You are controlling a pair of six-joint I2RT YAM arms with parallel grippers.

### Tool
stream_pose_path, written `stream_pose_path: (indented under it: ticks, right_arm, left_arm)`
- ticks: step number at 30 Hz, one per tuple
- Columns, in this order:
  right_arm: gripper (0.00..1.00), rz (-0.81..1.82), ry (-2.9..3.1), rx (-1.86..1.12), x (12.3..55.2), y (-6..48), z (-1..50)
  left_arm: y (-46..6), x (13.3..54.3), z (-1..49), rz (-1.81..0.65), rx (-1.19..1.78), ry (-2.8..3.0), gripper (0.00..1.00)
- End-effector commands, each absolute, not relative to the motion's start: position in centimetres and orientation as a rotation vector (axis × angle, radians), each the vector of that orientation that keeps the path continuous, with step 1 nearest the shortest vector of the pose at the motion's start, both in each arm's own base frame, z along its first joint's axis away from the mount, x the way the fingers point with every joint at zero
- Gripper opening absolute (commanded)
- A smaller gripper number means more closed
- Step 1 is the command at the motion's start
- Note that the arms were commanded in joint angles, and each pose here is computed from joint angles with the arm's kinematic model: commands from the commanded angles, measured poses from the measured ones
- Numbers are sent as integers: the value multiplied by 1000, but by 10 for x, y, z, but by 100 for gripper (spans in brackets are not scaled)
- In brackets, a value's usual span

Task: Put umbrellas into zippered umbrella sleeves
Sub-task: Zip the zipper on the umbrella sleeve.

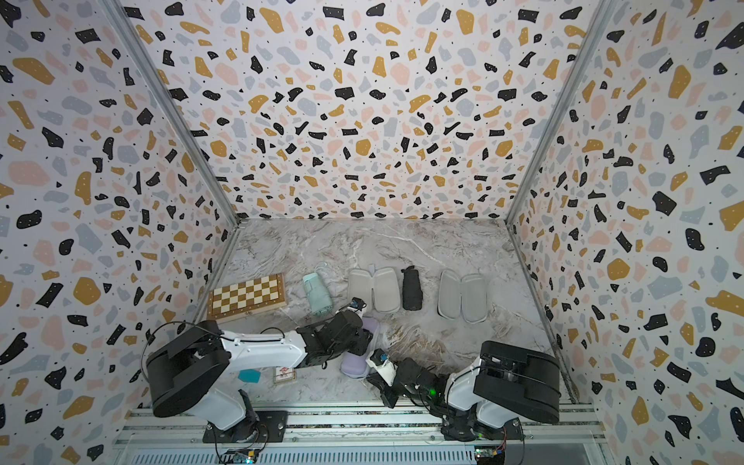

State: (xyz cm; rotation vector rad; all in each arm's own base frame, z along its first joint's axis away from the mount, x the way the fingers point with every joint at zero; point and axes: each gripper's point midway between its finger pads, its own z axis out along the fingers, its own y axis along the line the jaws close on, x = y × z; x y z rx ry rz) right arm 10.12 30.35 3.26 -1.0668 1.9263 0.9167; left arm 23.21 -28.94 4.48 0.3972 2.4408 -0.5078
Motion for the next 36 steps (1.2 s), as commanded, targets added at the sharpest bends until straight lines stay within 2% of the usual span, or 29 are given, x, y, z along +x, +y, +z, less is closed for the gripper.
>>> stream_pose_path:
  ticks: [1,3,6,9,17,23,31,36]
  right_arm:
    - [0,901,1944,-1110,97,301,24]
    - [0,891,1952,-1107,99,300,22]
    - [0,873,1969,-1098,103,296,19]
    - [0,843,1994,-1079,110,289,14]
    - [0,799,2053,-970,135,273,9]
    - [0,781,2061,-967,140,272,6]
    - [0,797,2066,-964,137,272,4]
    - [0,802,2061,-949,136,270,8]
  left_arm:
    - [-247,226,44,-373,334,2462,48]
    - [-230,223,47,-330,305,2448,55]
    - [-211,225,49,-282,263,2441,75]
    - [-209,232,56,-294,254,2413,83]
    - [-220,274,83,-391,285,2347,80]
    - [-232,270,64,-458,350,2381,74]
    - [-219,256,42,-473,283,2423,74]
    - [-205,253,23,-388,245,2461,65]
